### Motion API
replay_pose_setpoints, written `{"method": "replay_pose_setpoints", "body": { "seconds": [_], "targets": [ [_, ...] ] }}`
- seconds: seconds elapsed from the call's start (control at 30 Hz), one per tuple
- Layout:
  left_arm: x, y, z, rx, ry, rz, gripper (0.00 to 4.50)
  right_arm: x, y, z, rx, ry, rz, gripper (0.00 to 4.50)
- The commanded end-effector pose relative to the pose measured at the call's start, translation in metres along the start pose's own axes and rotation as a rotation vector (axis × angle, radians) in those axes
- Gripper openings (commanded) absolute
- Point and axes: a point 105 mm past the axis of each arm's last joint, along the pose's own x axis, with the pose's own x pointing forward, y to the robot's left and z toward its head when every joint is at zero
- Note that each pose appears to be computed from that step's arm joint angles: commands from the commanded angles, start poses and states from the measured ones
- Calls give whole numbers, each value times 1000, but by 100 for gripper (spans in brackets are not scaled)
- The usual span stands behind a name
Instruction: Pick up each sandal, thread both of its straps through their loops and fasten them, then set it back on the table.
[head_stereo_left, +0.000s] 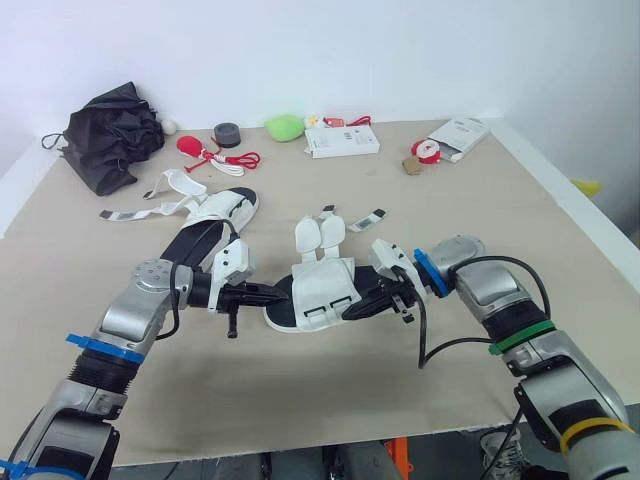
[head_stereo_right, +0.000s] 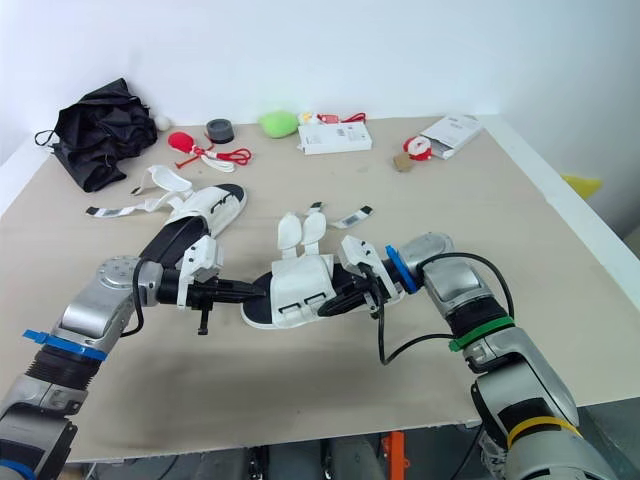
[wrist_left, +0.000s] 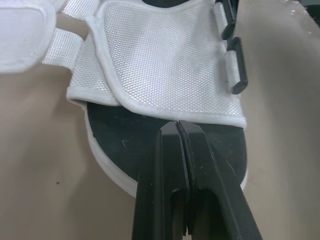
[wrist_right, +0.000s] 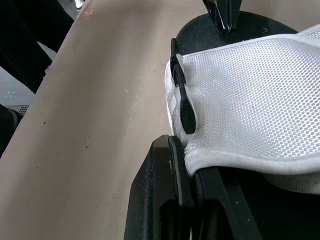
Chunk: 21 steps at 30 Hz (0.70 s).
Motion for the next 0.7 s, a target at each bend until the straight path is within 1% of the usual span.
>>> {"method": "replay_pose_setpoints", "body": {
  "seconds": [0.03,0.17,0.27,0.33,0.4,0.47,0.5,0.57,0.7],
  "targets": [
    [1,4,-3,14,1,37,3,-1,3,-12,50,40,29,0],
    [6,-6,-7,-1,7,-10,3,1,4,-13,55,38,31,0],
    [9,-11,-12,-2,34,-31,3,1,5,-15,59,41,31,0],
    [10,-10,-22,1,96,-20,3,1,5,-14,61,40,29,0],
    [9,-13,-37,29,188,-32,3,1,4,-14,64,35,27,0],
    [7,-20,-53,68,283,-71,3,2,4,-13,66,31,25,0],
    [7,-22,-58,71,306,-81,3,1,4,-13,66,31,24,0],
    [8,-23,-60,66,314,-87,3,1,4,-14,67,35,22,0],
    [13,-18,-54,25,272,-55,3,1,3,-14,67,39,16,0]
  ]
}}
